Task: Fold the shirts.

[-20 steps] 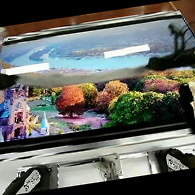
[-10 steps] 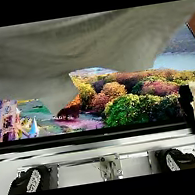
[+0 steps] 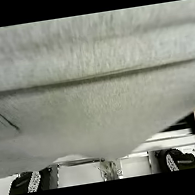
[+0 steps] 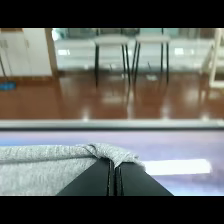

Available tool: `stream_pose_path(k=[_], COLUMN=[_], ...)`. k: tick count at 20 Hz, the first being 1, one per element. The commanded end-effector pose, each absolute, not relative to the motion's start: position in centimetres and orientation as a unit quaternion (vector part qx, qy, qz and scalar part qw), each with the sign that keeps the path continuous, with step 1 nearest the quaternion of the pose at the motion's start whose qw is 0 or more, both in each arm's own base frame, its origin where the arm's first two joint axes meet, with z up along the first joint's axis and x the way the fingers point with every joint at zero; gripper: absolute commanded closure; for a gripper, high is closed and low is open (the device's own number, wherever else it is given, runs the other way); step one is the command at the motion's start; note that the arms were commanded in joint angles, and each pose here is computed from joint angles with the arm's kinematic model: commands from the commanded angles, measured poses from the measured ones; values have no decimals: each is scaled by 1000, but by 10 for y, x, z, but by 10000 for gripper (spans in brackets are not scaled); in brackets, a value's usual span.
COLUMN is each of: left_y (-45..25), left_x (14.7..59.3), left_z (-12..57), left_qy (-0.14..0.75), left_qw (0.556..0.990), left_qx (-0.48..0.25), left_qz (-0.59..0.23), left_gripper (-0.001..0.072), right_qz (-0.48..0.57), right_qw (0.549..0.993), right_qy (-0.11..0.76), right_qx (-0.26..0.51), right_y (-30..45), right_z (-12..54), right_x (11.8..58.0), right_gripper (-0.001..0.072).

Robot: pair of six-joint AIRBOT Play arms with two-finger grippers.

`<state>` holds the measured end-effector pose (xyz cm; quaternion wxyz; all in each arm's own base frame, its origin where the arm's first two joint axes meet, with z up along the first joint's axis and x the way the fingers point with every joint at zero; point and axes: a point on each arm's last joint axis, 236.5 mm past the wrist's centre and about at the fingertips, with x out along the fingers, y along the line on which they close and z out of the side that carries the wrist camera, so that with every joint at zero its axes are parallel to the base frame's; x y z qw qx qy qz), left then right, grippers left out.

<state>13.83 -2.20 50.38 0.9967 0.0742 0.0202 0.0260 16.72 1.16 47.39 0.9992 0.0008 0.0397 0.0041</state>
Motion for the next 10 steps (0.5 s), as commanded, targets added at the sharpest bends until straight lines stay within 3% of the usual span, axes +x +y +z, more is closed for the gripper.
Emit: stream_pose_path(k=[1, 7, 10], left_y=[-11, -3, 4], left_x=[158, 257, 323], left_z=[468, 324, 260], left_qy=[93, 339, 395], left_qw=[994, 939, 910], left_qx=[59, -33, -98], left_qz=[27, -56, -82], left_gripper=[678, 677, 677], right_qz=[-19, -8, -5], right_qw=[980, 878, 862], right_qy=[196, 477, 505], right_qx=[10, 39, 56], right_y=[-2, -12, -18], right_z=[405, 266, 195], right_x=[181, 251, 326], right_gripper=[653, 653, 653])
